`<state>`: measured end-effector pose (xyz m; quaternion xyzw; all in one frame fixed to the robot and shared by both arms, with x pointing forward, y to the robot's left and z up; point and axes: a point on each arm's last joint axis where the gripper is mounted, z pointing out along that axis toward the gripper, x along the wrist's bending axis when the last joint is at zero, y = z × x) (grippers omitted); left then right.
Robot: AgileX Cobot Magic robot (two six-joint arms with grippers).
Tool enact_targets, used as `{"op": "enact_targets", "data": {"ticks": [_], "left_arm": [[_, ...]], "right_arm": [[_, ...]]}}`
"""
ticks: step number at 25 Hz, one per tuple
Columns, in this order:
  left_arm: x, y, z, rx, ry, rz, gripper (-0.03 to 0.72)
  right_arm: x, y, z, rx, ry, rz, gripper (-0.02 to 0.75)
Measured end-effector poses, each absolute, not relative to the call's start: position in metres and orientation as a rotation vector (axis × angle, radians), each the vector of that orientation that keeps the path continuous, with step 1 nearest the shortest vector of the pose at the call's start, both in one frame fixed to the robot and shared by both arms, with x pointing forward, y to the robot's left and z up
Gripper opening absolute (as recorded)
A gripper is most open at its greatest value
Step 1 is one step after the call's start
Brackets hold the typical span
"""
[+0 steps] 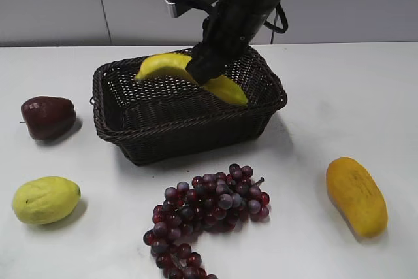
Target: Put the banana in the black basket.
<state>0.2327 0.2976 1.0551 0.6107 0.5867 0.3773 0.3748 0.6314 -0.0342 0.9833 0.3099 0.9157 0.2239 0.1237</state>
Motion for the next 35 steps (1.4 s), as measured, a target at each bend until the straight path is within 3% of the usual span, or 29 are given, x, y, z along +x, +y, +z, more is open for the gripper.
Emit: {"op": "enact_targets", "data": {"ticks": [2,5,11,17,25,31,35], "left_arm": [[0.233,0.298,1.055,1.564,1.502,0.966,0.235],[0.233,0.298,1.055,1.563,1.502,0.966,0.235],[0.233,0.298,1.055,1.564,1.502,0.966,0.235],[0.233,0.298,1.055,1.564,1.502,0.966,0.235],[0.233,0.298,1.055,1.563,1.502,0.966,0.235],[0.233,0.298,1.055,1.564,1.501,0.967,0.235],[0.233,0.298,1.055,1.564,1.501,0.967,0.235]], "right_arm": [[0.632,-0.034,0.983,0.903,2.668,0.655,0.565],[0.631,-0.034,0.983,0.904,2.670,0.653,0.645],[0.631,-0.036,0.993,0.927,2.683,0.606,0.633],[0.634,-0.058,1.052,1.099,2.453,0.564,0.629],[0.641,-0.161,1.117,1.428,2.177,0.468,0.623],[0.637,-0.245,1.130,1.754,2.059,0.409,0.601],[0.625,-0.266,1.128,1.867,2.035,0.419,0.591]]}}
